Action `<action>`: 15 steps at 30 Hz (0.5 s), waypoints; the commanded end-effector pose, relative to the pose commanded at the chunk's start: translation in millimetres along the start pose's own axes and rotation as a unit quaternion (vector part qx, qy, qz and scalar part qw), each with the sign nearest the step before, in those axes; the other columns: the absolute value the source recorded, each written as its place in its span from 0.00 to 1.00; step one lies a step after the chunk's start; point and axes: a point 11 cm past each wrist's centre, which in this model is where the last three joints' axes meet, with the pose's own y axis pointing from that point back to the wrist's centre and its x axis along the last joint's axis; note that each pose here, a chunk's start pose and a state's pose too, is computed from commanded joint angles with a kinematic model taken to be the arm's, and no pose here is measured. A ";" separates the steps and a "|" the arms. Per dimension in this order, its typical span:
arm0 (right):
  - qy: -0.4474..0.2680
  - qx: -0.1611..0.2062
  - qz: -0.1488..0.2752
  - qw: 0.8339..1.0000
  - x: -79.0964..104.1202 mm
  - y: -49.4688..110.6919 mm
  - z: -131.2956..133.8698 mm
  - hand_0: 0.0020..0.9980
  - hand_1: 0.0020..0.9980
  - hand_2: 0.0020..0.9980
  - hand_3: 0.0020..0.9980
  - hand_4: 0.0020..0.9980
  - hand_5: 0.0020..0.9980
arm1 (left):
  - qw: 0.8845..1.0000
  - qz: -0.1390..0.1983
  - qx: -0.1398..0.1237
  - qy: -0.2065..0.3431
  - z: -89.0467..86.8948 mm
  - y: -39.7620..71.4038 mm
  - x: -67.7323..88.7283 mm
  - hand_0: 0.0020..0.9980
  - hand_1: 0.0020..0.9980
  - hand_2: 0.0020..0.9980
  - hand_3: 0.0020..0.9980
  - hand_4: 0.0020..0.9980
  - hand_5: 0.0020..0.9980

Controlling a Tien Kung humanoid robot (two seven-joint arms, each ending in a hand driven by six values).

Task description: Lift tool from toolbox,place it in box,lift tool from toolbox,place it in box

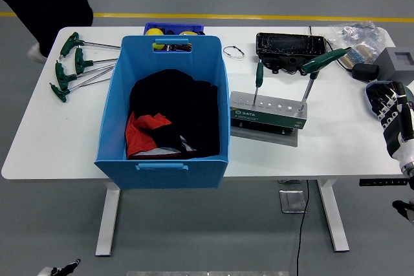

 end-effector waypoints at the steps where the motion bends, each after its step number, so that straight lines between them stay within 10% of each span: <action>1: 0.000 0.001 0.000 1.000 -0.2 -0.1 -0.8 1.00 0.93 0.94 0.93 1.00 1.00 | 1.000 0.000 0.000 0.000 0.0 0.0 0.0 0.73 0.77 0.77 0.74 0.75 0.69; 15: 0.008 0.029 -0.034 0.999 -23.1 -1.7 -21.6 1.00 0.93 0.94 0.94 1.00 1.00 | 1.000 0.003 0.000 0.001 -1.5 -0.1 1.9 0.73 0.77 0.77 0.74 0.75 0.69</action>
